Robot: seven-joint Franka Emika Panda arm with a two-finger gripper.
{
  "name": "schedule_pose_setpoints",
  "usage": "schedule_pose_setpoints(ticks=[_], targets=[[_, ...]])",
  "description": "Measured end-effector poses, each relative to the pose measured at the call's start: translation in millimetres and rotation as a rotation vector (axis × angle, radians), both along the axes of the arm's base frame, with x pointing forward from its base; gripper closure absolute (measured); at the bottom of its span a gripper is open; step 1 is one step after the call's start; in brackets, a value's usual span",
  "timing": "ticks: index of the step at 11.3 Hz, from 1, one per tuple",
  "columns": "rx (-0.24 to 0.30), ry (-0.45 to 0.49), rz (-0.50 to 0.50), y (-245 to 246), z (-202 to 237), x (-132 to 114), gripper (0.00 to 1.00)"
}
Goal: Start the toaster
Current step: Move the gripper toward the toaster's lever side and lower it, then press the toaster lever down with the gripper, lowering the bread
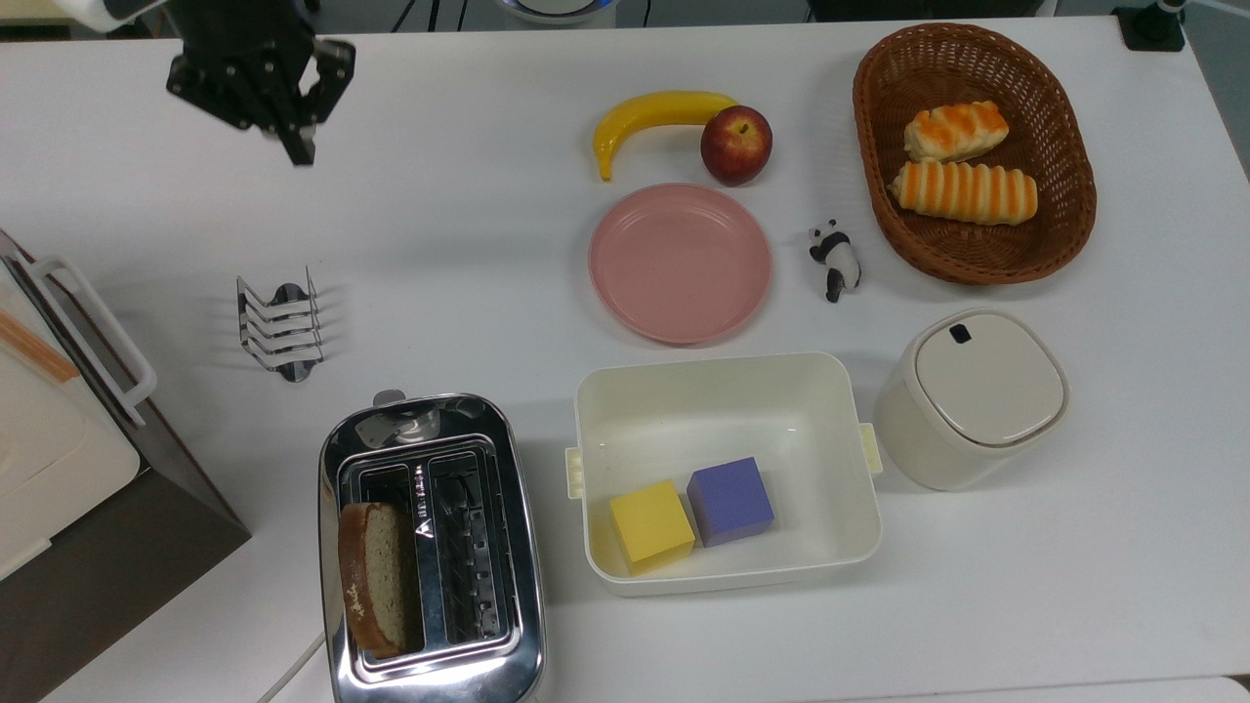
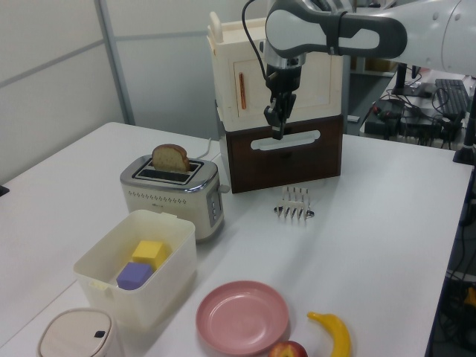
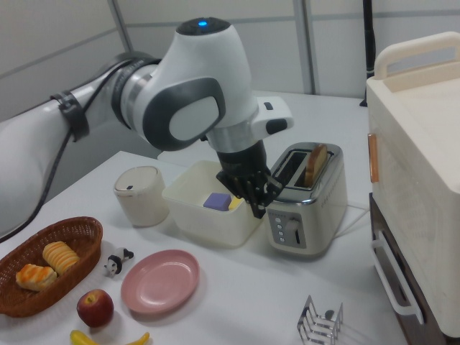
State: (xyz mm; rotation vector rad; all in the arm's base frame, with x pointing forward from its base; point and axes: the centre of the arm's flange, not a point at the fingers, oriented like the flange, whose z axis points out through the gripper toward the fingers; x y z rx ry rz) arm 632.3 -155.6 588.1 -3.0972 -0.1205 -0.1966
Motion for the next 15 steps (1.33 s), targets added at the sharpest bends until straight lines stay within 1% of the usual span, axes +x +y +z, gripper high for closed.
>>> schedule_pose_setpoints(ticks=[2,4,6,8,12,15], targets=[[0.003,-0.055,0.003,4,-18,20,0.99],[-0.003,-0.093,0.002,18,-49,45,0.99],[-0.005,-0.107,0.009,31,-77,63,0.99],[-0.001,-0.092,0.016,35,-94,69,0.99],[-0.003,-0.148,0.026,44,-125,89,0.99],[0.002,-0.138,0.030,47,-140,93,0.99]])
